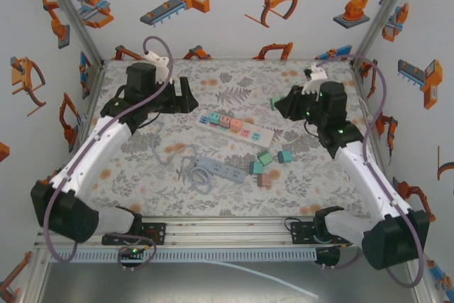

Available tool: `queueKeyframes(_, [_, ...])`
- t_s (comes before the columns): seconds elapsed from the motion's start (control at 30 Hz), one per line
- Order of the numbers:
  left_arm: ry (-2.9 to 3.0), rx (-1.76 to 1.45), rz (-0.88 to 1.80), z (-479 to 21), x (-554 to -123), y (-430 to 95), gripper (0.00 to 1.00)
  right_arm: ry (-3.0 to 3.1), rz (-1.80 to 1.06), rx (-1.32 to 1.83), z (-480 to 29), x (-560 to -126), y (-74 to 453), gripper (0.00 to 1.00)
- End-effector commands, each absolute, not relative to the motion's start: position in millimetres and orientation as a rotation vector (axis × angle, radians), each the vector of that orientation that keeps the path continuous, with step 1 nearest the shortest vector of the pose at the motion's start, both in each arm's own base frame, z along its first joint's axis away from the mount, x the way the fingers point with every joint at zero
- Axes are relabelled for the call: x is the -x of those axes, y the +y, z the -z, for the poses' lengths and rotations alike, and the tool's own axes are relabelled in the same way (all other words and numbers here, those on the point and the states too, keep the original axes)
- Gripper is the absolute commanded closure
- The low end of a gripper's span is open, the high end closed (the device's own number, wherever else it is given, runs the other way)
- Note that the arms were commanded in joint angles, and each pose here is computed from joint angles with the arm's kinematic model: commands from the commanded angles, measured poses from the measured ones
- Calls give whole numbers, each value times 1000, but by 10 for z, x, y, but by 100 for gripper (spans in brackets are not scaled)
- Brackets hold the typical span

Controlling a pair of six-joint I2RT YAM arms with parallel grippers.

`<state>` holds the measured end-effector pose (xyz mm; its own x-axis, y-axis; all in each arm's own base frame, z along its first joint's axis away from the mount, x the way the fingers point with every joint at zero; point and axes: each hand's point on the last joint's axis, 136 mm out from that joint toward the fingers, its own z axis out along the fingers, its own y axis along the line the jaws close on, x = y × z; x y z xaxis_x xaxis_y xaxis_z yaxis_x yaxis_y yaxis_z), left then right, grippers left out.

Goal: Pull the plug off the socket

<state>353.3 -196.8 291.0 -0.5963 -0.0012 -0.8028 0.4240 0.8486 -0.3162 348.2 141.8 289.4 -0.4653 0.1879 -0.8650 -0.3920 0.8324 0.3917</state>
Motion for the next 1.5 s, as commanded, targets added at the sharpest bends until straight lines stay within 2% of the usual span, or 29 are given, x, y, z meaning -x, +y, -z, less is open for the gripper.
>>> queueKeyframes(0.0, [1960, -681, 742, -3128, -3034, -2173, 19, 2002, -811, -186, -2738, -3310, 1193, 100])
queueKeyframes(0.17, [1680, -965, 772, -3336, -2389, -2179, 13, 2089, -867, -375, -2293, -3013, 1080, 99])
queueKeyframes(0.3, [1428, -1237, 776, -3254, -1830, -2196, 1, 2223, -858, -495, -1819, -2771, 1025, 99])
queueKeyframes(0.47, [1349, -1327, 750, -3068, -1593, -2175, 3, 2398, -818, -551, -1289, -2482, 1000, 98])
queueKeyframes(0.6, [1350, -1384, 811, -2961, -1474, -2220, 3, 2417, -886, -537, -1067, -2432, 1085, 98])
queueKeyframes(0.93, [1408, -1457, 829, -2759, -1530, -2306, 3, 2412, -970, -577, -698, -2457, 1170, 96])
queueKeyframes(1.03, [1414, -1462, 830, -2731, -1542, -2330, 3, 2416, -967, -600, -605, -2430, 1156, 90])
queueKeyframes(1.17, [1430, -1463, 832, -2702, -1542, -2343, 3, 2447, -949, -629, -513, -2363, 1132, 71])
queueKeyframes(1.47, [1426, -1465, 803, -2670, -1537, -2327, 3, 2537, -813, -693, -433, -2256, 993, 58])
